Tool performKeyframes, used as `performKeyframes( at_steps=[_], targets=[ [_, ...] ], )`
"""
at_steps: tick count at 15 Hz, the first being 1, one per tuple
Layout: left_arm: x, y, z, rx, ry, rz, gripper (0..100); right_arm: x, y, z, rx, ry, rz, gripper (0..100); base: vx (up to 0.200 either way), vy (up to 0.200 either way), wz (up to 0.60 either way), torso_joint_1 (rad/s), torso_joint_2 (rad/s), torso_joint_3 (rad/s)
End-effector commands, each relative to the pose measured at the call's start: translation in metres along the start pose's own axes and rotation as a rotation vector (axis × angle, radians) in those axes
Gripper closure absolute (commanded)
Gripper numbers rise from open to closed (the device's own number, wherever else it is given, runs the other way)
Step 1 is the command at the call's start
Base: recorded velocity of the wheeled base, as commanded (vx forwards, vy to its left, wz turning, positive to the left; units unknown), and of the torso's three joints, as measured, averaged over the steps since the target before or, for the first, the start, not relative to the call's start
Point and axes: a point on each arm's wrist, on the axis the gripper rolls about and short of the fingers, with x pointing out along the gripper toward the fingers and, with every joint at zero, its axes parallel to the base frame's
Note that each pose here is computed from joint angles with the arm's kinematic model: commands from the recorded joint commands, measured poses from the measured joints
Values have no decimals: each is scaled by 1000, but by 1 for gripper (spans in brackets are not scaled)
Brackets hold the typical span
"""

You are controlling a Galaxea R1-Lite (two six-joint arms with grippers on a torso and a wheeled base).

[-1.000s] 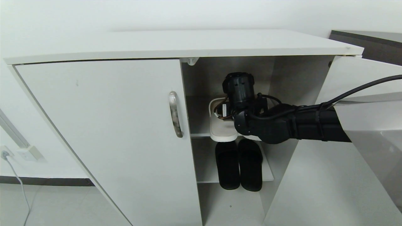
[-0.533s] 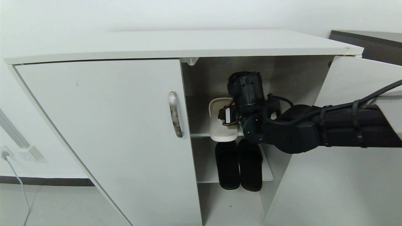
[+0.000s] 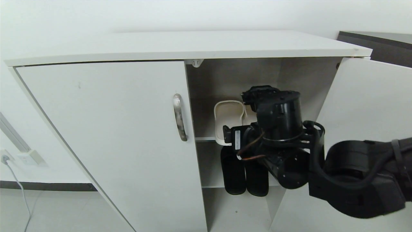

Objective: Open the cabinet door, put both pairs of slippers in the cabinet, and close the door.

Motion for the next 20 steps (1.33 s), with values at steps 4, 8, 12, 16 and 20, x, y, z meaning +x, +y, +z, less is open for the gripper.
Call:
performKeyframes(
  at_steps=[4, 8, 12, 16, 20],
  targets=[
    [0, 0, 0, -1, -2, 0, 100, -26, -14, -22, -8, -53, 146, 100, 0, 0, 0, 0, 0, 0],
    [0, 0, 0, -1, -2, 0, 100, -29, -11, -25, -16, -46, 158, 100, 0, 0, 0, 0, 0, 0],
    [0, 0, 0, -2, -2, 0, 100, -29, -8, -28, -21, -39, 160, 100, 0, 0, 0, 0, 0, 0],
    [0, 0, 0, -2, -2, -2, 100, -30, -8, -29, -23, -37, 158, 100, 0, 0, 0, 0, 0, 0],
    [0, 0, 0, -2, -2, -5, 100, -28, -8, -32, -29, -28, 157, 100, -100, 0, 0, 2, 2, 1]
  ],
)
